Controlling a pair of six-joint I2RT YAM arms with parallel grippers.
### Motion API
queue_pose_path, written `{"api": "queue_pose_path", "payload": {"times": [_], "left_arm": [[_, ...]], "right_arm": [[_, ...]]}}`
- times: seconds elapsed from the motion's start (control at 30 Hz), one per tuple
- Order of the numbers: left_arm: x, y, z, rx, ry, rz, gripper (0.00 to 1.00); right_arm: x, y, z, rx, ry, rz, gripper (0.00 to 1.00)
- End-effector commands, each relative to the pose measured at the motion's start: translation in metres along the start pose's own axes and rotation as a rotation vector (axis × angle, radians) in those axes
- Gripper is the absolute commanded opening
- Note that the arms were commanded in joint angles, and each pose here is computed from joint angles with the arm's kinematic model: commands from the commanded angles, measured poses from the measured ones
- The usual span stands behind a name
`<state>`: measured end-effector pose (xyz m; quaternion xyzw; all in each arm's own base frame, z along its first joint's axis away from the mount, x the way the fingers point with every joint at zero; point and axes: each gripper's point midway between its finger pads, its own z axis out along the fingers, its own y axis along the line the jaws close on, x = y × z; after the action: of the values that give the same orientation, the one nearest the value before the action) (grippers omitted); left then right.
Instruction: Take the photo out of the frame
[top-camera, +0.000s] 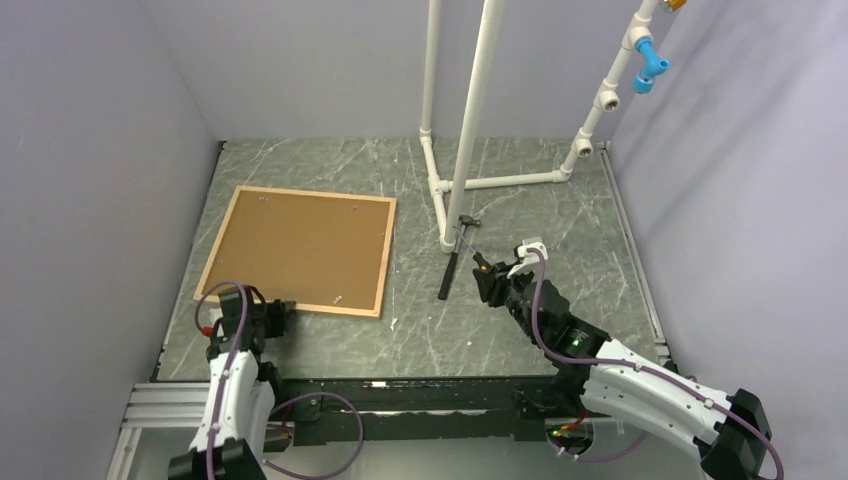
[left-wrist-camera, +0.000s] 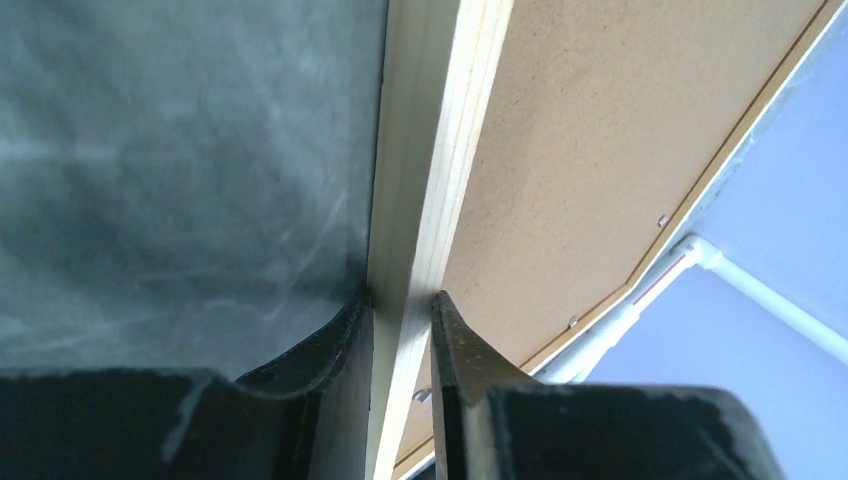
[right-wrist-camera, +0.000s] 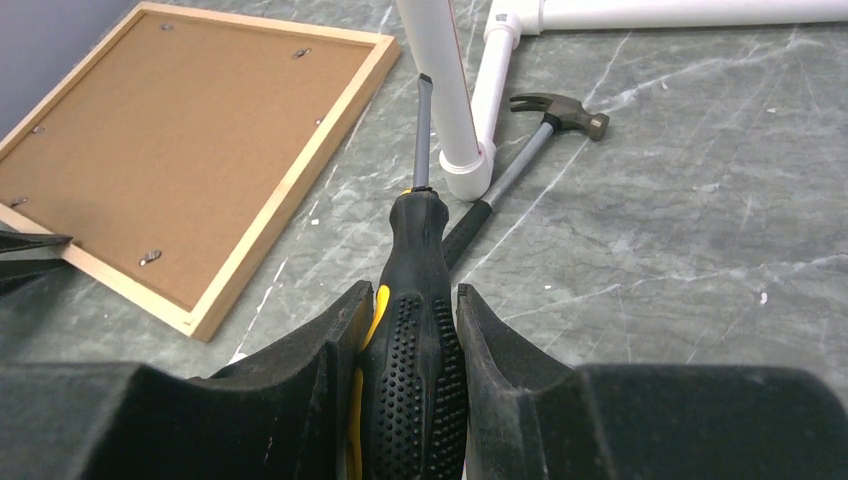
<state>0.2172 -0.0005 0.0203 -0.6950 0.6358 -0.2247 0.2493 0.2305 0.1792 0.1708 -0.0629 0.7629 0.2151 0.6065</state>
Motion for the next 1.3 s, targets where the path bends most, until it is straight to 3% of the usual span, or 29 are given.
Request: {"api": "queue_pose_path", "payload": {"times": [0.0,0.47,0.53,0.73,0.87,1.1,1.2,1.27], "left_arm": [[0.027,0.046,-0.003,-0.134,0.078,-0.134,0.0],[0.094,0.038,-0.022,-0.124,0.292,-0.032,0.09],[0.095,0.036,-0.029,-0.123,0.295,0.011,0.17],[0.097,0.023,-0.041,0.005,0.31,0.253,0.69],[0.103,0.023,-0.041,0.071,0.35,0.437,0.86],[0.112,-0.024,-0.061,0.306,0.361,0.88,0.91],[0.12,-0.033,-0.066,0.367,0.399,1.035,0.88],[0.125,-0.036,-0.065,0.41,0.416,1.085,0.8]], "right_arm": [[-0.034,0.017,0.001,-0.051,-0.088,0.039,0.0],[-0.009,0.043,0.023,-0.142,0.038,-0.026,0.0],[-0.005,0.048,0.026,-0.156,0.059,-0.036,0.0],[0.003,0.066,0.037,-0.177,0.122,-0.064,0.0],[0.016,0.081,0.044,-0.16,0.172,-0.104,0.0],[0.034,0.102,0.058,-0.019,0.245,-0.187,0.0],[0.045,0.099,0.068,0.049,0.29,-0.22,0.0],[0.053,0.098,0.074,0.086,0.31,-0.224,0.0]]}}
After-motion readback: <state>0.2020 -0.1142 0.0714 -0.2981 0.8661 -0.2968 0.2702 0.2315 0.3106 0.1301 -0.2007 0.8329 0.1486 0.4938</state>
